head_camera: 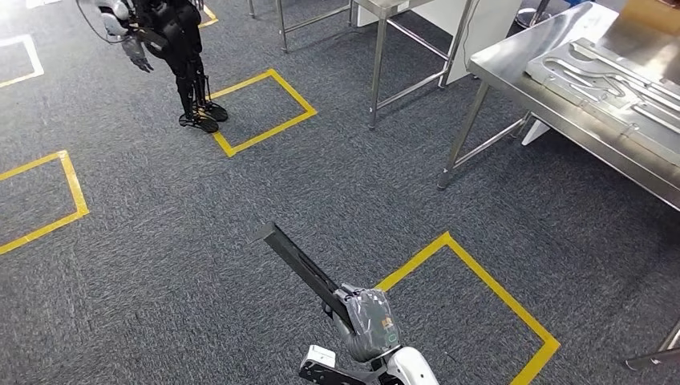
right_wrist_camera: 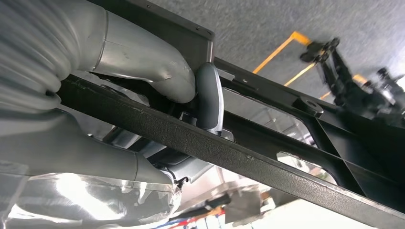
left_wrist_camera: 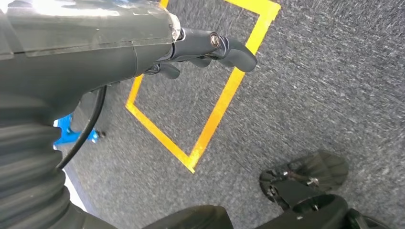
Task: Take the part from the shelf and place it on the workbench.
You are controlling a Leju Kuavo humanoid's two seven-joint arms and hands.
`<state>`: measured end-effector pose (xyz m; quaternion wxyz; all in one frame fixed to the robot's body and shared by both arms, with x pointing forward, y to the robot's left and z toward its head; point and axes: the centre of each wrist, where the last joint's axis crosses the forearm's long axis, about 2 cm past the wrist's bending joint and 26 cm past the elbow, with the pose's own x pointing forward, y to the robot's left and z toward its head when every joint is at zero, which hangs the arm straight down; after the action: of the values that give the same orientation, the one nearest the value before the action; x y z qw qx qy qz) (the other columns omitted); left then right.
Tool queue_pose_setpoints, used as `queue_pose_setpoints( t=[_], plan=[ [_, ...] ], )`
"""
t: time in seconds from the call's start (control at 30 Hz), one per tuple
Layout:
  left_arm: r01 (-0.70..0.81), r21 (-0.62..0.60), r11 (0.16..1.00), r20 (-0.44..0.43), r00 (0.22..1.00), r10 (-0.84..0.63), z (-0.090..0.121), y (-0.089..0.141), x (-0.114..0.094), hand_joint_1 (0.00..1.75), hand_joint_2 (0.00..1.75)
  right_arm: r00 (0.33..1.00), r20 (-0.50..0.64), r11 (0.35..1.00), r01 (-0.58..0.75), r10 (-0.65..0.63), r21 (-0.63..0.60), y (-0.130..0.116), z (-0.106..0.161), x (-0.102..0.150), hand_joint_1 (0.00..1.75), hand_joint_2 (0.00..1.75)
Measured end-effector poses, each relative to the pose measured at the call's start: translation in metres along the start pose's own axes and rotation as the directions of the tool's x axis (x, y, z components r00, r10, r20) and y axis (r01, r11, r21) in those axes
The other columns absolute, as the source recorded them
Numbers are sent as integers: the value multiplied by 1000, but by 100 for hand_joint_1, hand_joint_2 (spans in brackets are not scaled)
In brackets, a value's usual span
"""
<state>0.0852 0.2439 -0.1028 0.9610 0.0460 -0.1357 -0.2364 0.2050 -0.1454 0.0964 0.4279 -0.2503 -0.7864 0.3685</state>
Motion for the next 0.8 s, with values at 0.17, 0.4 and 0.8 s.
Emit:
queue_pose_setpoints(
  t=[0.17, 0.4, 0.8],
  plan=[
    [10, -3, 1000, 4, 1000, -10, 0, 1, 3, 0, 175, 1000, -4, 1000, -2, 2, -8, -1, 0, -1, 175, 175],
    [14, 0, 1000, 1, 1000, -14, -1, 3, 4, 0, 175, 1000, -10, 1000, -2, 2, -11, -1, 1, -1, 175, 175],
    [24, -2, 1000, -14, 1000, -24, 0, 0, -1, 0, 175, 1000, -15, 1000, -6, 6, -18, -2, 0, -3, 175, 175]
  ],
)
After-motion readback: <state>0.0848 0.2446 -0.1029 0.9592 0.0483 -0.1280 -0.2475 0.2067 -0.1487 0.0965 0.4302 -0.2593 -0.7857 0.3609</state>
